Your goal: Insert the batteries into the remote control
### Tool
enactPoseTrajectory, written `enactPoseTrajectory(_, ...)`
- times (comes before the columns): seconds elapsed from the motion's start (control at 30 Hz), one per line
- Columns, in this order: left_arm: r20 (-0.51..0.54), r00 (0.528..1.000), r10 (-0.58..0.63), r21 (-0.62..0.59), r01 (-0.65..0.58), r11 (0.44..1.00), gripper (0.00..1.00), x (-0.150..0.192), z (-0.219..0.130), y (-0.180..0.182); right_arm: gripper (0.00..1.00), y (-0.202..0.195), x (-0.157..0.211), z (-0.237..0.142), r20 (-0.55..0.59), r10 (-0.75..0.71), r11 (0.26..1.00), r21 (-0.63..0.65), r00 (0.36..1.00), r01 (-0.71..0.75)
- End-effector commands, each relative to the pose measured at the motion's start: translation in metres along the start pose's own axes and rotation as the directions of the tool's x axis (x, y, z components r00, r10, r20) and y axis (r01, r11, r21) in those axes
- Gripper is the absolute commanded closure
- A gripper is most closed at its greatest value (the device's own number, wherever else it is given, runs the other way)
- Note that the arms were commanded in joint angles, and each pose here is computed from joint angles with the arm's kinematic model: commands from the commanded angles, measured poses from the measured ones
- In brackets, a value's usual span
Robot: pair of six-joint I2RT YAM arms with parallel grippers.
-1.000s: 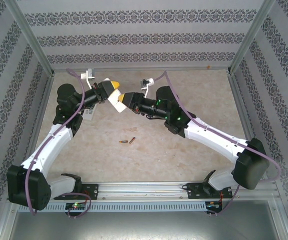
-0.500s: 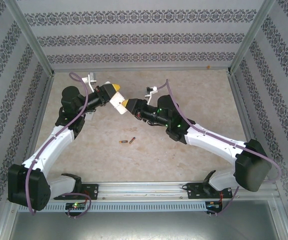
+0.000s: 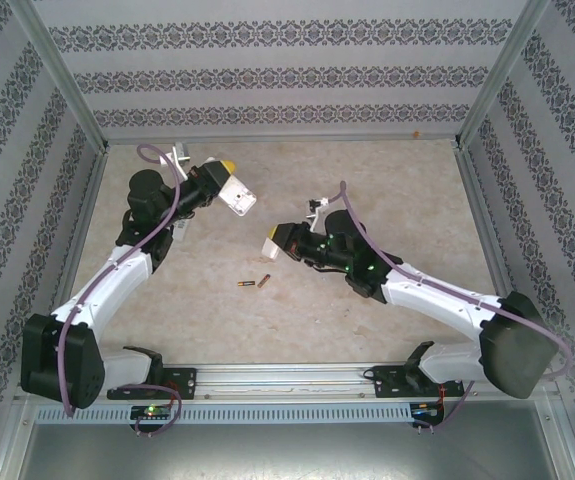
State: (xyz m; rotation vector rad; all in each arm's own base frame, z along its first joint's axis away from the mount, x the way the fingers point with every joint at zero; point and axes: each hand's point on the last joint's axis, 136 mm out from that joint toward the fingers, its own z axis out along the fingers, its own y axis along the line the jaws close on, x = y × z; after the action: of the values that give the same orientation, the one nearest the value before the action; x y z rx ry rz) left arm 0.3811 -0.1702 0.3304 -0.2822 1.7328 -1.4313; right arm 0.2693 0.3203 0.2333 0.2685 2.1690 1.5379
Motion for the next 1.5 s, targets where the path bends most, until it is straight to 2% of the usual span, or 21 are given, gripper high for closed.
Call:
enactPoseTrajectory(0.0,0.053,0.997,0.051,0.041,-0.053,0.998,0.99,-0.014,0.000,-0.014,0.94,-0.018,-0.031,-0.026,0.121,-0.071,0.995,0.082,0.990,0.061)
enactPoseTrajectory(0.07,0.039,0.997,0.068,-0.006,-0.068,0.998,0.98,-0.006,-0.001,-0.004,0.93,-0.072,-0.061,-0.048,0.195,-0.116,0.961,0.271,0.974,0.060)
enactPoseTrajectory(0.17,-0.001,0.996,0.091,-0.058,-0.091,0.994,0.98,0.013,0.001,0.004,0.92,-0.145,-0.108,-0.080,0.262,-0.134,0.901,0.435,0.956,0.007)
enactPoseTrajectory(0.27,-0.050,0.994,0.100,-0.081,-0.104,0.991,0.99,0.036,0.006,0.009,0.91,-0.193,-0.131,-0.087,0.256,-0.097,0.880,0.473,0.962,-0.037)
enactPoseTrajectory(0.4,-0.095,0.990,0.107,-0.098,-0.116,0.988,0.99,0.060,0.014,0.015,0.91,-0.235,-0.136,-0.074,0.203,-0.032,0.864,0.498,0.979,-0.075)
enactPoseTrajectory(0.53,-0.134,0.986,0.099,-0.085,-0.111,0.990,0.99,0.076,0.024,0.016,0.89,-0.268,-0.128,-0.073,0.220,0.029,0.836,0.529,0.975,-0.144)
enactPoseTrajectory(0.67,-0.145,0.984,0.102,-0.084,-0.115,0.990,0.99,0.080,0.027,0.015,0.78,-0.296,-0.114,-0.098,0.293,0.107,0.761,0.591,0.950,-0.268)
enactPoseTrajectory(0.73,-0.145,0.984,0.106,-0.090,-0.120,0.989,0.99,0.079,0.027,0.015,0.64,-0.297,-0.110,-0.115,0.338,0.118,0.732,0.606,0.934,-0.312)
enactPoseTrajectory(0.8,-0.149,0.983,0.107,-0.092,-0.122,0.988,0.99,0.080,0.028,0.015,0.53,-0.285,-0.113,-0.131,0.372,0.078,0.730,0.611,0.925,-0.307)
enactPoseTrajectory(0.9,-0.153,0.982,0.107,-0.086,-0.121,0.989,0.99,0.080,0.029,0.013,0.37,-0.241,-0.124,-0.143,0.371,-0.069,0.772,0.608,0.926,-0.186)
enactPoseTrajectory(1.0,-0.174,0.979,0.108,-0.076,-0.122,0.990,0.99,0.084,0.030,0.010,0.18,-0.158,-0.128,-0.134,0.293,-0.366,0.808,0.571,0.883,0.145)
enactPoseTrajectory(1.07,-0.196,0.974,0.114,-0.066,-0.129,0.989,0.99,0.089,0.031,0.006,0.08,-0.091,-0.108,-0.111,0.215,-0.593,0.758,0.474,0.776,0.448)
enactPoseTrajectory(1.17,-0.225,0.967,0.118,-0.045,-0.131,0.990,0.99,0.094,0.033,-0.001,0.05,-0.026,-0.063,-0.079,0.115,-0.803,0.587,0.328,0.585,0.740)
enactPoseTrajectory(1.27,-0.244,0.962,0.124,-0.040,-0.137,0.990,0.99,0.099,0.034,-0.006,0.05,0.005,-0.038,-0.053,0.032,-0.890,0.446,0.262,0.454,0.856)
enactPoseTrajectory(1.37,-0.244,0.961,0.129,-0.047,-0.145,0.988,0.99,0.100,0.033,-0.006,0.06,0.020,-0.028,-0.029,-0.003,-0.930,0.358,0.229,0.368,0.905)
enactPoseTrajectory(1.47,-0.249,0.960,0.127,-0.050,-0.143,0.988,0.99,0.102,0.033,-0.005,0.11,0.028,-0.021,-0.006,-0.039,-0.939,0.330,0.173,0.341,0.928)
